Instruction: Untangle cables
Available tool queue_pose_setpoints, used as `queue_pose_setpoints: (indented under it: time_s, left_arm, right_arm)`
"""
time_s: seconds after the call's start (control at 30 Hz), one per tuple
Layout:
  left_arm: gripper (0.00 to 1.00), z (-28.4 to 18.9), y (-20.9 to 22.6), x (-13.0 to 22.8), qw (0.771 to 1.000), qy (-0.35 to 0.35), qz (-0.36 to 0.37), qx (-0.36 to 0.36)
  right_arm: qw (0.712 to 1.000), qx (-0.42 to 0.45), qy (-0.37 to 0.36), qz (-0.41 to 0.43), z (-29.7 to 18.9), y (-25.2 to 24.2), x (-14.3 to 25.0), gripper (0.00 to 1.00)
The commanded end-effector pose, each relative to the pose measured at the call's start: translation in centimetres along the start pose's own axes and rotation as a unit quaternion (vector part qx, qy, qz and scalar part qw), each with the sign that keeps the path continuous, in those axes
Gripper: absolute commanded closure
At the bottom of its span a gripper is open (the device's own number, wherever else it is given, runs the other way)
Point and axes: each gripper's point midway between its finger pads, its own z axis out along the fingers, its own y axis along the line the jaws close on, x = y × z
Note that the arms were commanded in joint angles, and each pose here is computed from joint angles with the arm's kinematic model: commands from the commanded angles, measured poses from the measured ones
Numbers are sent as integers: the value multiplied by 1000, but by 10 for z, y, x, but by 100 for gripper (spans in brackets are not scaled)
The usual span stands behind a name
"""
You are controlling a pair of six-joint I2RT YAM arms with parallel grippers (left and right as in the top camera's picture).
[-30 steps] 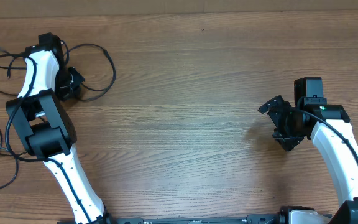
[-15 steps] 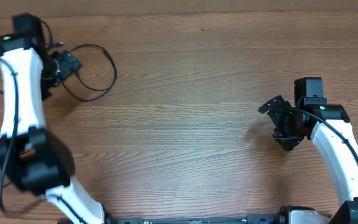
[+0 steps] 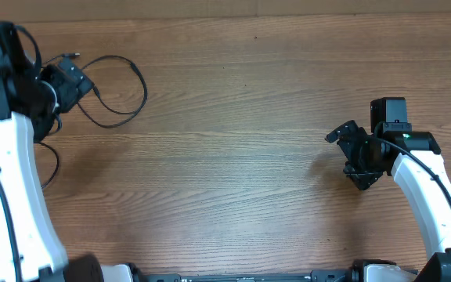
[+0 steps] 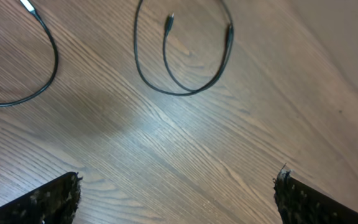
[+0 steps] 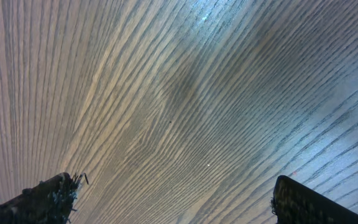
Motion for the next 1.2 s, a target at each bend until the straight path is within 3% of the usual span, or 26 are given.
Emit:
queue_pose_setpoints:
  time_s: [0.0, 0.3, 0.53, 1.17]
  left_arm:
    - [1, -25, 6, 19, 999, -30, 20, 19]
    - [1, -49, 52, 89, 990, -123, 27, 56]
    - [0, -56, 119, 120, 978, -203, 11, -33]
    - [0, -37, 111, 138, 989, -145, -13, -6]
  right_arm:
    - [1000, -3, -5, -6, -2, 0, 0, 0]
    - [1000, -3, -5, -6, -2, 1, 0, 0]
    - [1000, -3, -5, -6, -2, 0, 0, 0]
    - [1000, -3, -5, -6, -2, 0, 0, 0]
